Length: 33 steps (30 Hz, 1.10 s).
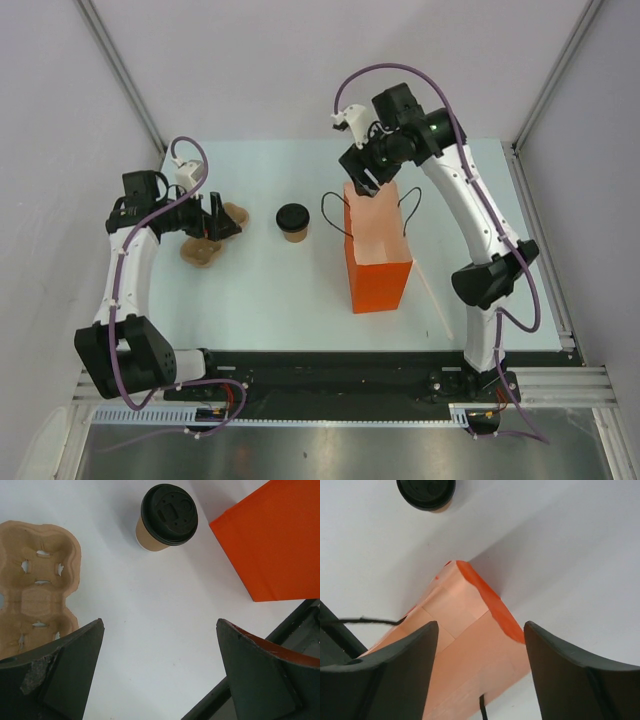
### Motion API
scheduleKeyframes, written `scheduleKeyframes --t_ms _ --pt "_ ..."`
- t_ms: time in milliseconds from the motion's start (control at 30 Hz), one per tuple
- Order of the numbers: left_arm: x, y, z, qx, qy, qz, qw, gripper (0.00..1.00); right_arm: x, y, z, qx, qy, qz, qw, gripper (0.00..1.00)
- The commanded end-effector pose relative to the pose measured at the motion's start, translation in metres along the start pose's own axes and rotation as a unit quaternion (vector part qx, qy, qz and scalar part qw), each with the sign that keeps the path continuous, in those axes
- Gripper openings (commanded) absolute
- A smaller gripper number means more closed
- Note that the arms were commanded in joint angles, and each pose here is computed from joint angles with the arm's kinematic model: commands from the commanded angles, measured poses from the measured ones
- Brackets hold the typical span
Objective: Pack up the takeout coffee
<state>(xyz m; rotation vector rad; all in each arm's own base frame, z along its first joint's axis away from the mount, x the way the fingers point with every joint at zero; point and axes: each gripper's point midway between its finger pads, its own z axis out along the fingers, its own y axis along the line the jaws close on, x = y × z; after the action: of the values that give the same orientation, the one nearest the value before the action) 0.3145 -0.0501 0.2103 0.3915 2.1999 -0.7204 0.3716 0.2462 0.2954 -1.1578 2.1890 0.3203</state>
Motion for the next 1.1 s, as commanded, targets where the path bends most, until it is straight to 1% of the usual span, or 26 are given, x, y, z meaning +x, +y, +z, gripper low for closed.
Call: scheduleKeyframes --t_ms 0,33,100,133,167,200,267,300,333,367,400,433,467,500,533,567,633,667,700,767,800,867,933,967,1033,1067 --pt "-0.013 -0.001 -0.009 -0.008 -0.016 0.008 1.0 0.99 0.004 0.015 -0.069 -0.002 -0.021 -0.014 1.0 0.8" --pt "-0.015 0.001 -0.011 -0.012 -0.018 0.003 1.0 1.0 0.001 0.013 -0.074 0.002 -0.031 -0.013 0.999 0.86" --pt "-0.016 0.01 -0.016 -0.024 -0.026 -0.024 0.999 0.99 -0.005 0.002 -0.089 0.02 -0.061 0.0 0.998 0.93" --pt "-0.015 0.014 -0.019 -0.025 -0.03 -0.037 0.999 0.99 -0.006 -0.003 -0.095 0.024 -0.07 0.006 0.997 0.99" --pt "-0.014 0.021 -0.022 -0.032 -0.033 -0.05 0.998 1.0 -0.008 -0.009 -0.099 0.029 -0.084 0.014 0.996 1.0" --pt "-0.012 0.035 -0.031 -0.051 -0.045 -0.078 0.995 1.0 -0.006 -0.02 -0.112 0.034 -0.103 0.037 0.993 1.0" --pt "-0.001 0.05 -0.038 -0.064 -0.05 -0.114 0.99 0.99 -0.003 -0.032 -0.12 0.039 -0.12 0.061 0.99 1.0" --pt "0.006 0.067 -0.048 -0.085 -0.06 -0.151 0.983 1.0 0.0 -0.04 -0.128 0.045 -0.128 0.075 0.988 1.0" --pt "0.019 0.074 -0.048 -0.091 -0.057 -0.182 0.977 1.0 0.005 -0.045 -0.128 0.048 -0.125 0.084 0.987 1.0" --pt "0.026 0.088 -0.058 -0.109 -0.07 -0.219 0.967 1.0 0.007 -0.047 -0.13 0.05 -0.126 0.09 0.987 1.0" --pt "0.034 0.097 -0.059 -0.116 -0.072 -0.249 0.959 0.99 0.01 -0.051 -0.135 0.055 -0.128 0.097 0.985 1.0" --pt "0.053 0.106 -0.058 -0.134 -0.066 -0.288 0.946 0.98 0.014 -0.051 -0.133 0.051 -0.124 0.103 0.986 1.0" --pt "0.058 0.12 -0.064 -0.157 -0.085 -0.333 0.926 0.98 0.016 -0.05 -0.132 0.047 -0.122 0.104 0.986 1.0" --pt "0.066 0.126 -0.064 -0.169 -0.091 -0.357 0.914 0.97 0.017 -0.047 -0.135 0.045 -0.123 0.105 0.986 1.0" --pt "0.085 0.128 -0.06 -0.176 -0.088 -0.389 0.9 0.97 0.018 -0.046 -0.133 0.041 -0.122 0.105 0.986 1.0" --pt "0.089 0.136 -0.061 -0.195 -0.103 -0.414 0.883 0.97 0.02 -0.043 -0.132 0.036 -0.118 0.106 0.987 1.0" --pt "0.107 0.135 -0.055 -0.206 -0.107 -0.441 0.867 0.94 0.021 -0.042 -0.131 0.034 -0.115 0.105 0.987 1.0" --pt "0.108 0.142 -0.055 -0.222 -0.125 -0.448 0.857 0.93 0.021 -0.042 -0.131 0.033 -0.116 0.106 0.987 1.0" --pt "0.119 0.139 -0.05 -0.227 -0.127 -0.456 0.851 0.89 0.022 -0.041 -0.131 0.032 -0.115 0.106 0.987 1.0" --pt "0.118 0.143 -0.054 -0.247 -0.155 -0.444 0.847 0.85 0.024 -0.039 -0.129 0.028 -0.111 0.106 0.988 1.0" --pt "0.127 0.141 -0.05 -0.249 -0.154 -0.451 0.843 0.8 0.024 -0.039 -0.129 0.026 -0.111 0.107 0.988 1.0" --pt "0.129 0.147 -0.049 -0.259 -0.164 -0.452 0.837 0.77 0.026 -0.039 -0.126 0.023 -0.107 0.108 0.988 1.0" --pt "0.136 0.15 -0.044 -0.258 -0.163 -0.466 0.83 0.72 0.028 -0.039 -0.123 0.02 -0.102 0.11 0.988 1.0" --pt "0.139 0.155 -0.04 -0.255 -0.161 -0.472 0.829 0.69 0.028 -0.039 -0.122 0.019 -0.1 0.111 0.989 1.0" --pt "0.139 0.158 -0.033 -0.244 -0.161 -0.483 0.826 0.66 0.029 -0.038 -0.121 0.019 -0.099 0.109 0.989 1.0" --pt "0.14 0.164 -0.029 -0.241 -0.159 -0.486 0.825 0.63 0.029 -0.038 -0.12 0.018 -0.097 0.108 0.989 0.99"
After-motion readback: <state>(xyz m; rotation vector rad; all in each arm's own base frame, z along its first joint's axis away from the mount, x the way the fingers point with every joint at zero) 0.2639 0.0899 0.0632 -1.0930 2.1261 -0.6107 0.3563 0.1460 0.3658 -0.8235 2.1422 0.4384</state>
